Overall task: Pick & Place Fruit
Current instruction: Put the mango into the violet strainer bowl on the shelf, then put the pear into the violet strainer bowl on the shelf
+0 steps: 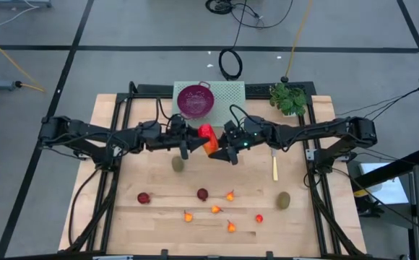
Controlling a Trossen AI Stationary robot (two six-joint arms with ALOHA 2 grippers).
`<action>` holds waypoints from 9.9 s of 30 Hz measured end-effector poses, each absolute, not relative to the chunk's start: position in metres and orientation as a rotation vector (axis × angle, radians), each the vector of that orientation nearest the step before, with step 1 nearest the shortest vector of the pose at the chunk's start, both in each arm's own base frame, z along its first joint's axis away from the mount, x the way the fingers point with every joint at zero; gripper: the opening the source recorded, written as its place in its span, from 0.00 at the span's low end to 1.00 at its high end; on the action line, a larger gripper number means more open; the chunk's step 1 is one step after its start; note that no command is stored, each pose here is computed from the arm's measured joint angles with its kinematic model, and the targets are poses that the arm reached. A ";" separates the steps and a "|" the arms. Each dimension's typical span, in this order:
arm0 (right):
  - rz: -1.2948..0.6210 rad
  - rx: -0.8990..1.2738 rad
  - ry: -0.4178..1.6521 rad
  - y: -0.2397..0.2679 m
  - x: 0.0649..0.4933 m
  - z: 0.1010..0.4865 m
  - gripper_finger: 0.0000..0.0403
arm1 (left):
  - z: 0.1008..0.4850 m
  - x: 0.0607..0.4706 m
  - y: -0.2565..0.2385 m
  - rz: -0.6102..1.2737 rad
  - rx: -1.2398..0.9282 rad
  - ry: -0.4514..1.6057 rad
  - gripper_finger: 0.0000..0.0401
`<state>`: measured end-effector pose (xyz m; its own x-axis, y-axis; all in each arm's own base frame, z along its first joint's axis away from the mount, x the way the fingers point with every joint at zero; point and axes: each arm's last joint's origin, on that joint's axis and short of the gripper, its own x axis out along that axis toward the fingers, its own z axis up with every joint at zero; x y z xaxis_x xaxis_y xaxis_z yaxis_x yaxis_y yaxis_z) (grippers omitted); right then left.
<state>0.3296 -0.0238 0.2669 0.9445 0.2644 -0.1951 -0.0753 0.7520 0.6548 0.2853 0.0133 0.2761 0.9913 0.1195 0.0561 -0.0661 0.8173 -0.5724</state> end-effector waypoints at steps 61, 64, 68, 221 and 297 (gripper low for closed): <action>0.112 0.245 0.214 -0.015 0.222 0.282 0.00 | 0.395 0.283 0.151 0.704 -0.194 0.488 0.52; 0.087 0.190 0.122 -0.015 0.210 0.278 0.00 | 0.394 0.288 0.153 0.698 -0.203 0.517 0.52; 0.075 0.130 0.000 -0.014 0.193 0.269 0.00 | 0.391 0.293 0.156 0.701 -0.214 0.552 0.52; 0.034 -0.067 -0.255 -0.012 0.166 0.242 0.00 | 0.412 0.265 0.085 0.449 -0.686 0.597 0.60; 0.034 -0.065 -0.231 -0.012 0.167 0.240 0.00 | 0.321 0.267 -0.096 0.548 -1.080 0.850 0.49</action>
<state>0.1667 -0.0122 0.2400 0.9728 0.0415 0.2281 -0.0264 0.9973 -0.0686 0.2673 -0.0956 0.3210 0.5753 -0.0119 -0.8178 -0.7500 0.3912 -0.5333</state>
